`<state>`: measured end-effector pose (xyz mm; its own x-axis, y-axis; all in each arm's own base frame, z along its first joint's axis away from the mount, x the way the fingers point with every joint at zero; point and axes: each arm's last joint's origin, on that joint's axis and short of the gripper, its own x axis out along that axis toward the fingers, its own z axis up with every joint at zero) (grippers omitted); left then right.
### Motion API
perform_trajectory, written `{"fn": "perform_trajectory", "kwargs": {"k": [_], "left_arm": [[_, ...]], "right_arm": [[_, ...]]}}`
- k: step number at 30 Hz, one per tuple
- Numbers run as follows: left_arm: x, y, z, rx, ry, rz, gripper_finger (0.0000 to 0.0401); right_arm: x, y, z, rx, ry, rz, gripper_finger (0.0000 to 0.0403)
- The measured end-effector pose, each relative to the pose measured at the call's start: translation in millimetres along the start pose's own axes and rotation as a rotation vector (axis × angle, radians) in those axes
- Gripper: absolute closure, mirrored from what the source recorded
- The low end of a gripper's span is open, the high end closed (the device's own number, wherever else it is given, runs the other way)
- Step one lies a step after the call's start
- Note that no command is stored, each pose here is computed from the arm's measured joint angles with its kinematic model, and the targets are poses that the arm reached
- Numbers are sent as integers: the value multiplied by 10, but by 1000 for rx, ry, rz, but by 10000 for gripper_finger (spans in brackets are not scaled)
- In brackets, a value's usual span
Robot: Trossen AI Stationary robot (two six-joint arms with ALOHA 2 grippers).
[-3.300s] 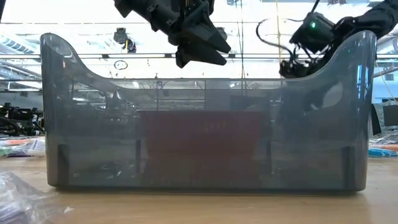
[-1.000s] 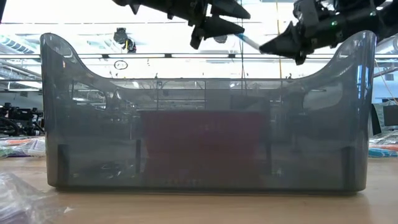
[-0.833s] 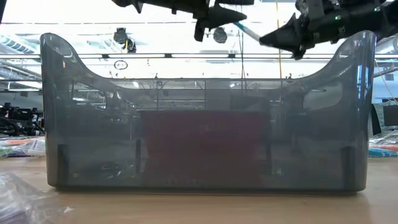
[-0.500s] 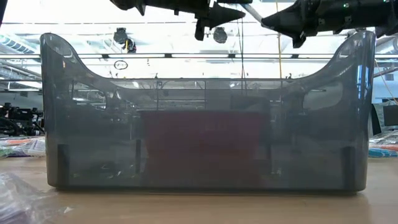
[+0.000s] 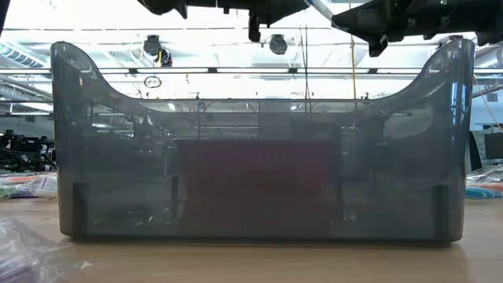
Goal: Pick & Place Toothbrushes
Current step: Put the top middle blue toothbrush into the black bin
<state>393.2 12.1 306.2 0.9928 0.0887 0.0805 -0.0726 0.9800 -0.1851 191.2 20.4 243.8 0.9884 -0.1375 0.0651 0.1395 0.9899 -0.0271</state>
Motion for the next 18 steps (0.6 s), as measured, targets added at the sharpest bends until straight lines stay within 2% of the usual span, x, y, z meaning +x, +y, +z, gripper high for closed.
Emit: {"fn": "perform_trajectory", "kwargs": {"k": [3,7,8,13,18], "left_arm": [[0,-2,-3,11,5,-8,284],[-1,-20,-22,29,24,-31,373],[-2,-27,-23,34,24,-31,384],[-5,-62,-48,48,44,-34,393],[-10,-79,-70,60,69,-40,396]], "right_arm": [[2,-4,-6,-2,5,-14,395],[3,-8,-11,-10,10,-28,391],[3,-7,-12,-12,11,-24,390],[2,-6,-28,-27,27,-23,385],[2,-6,-39,-30,38,-25,362]]}}
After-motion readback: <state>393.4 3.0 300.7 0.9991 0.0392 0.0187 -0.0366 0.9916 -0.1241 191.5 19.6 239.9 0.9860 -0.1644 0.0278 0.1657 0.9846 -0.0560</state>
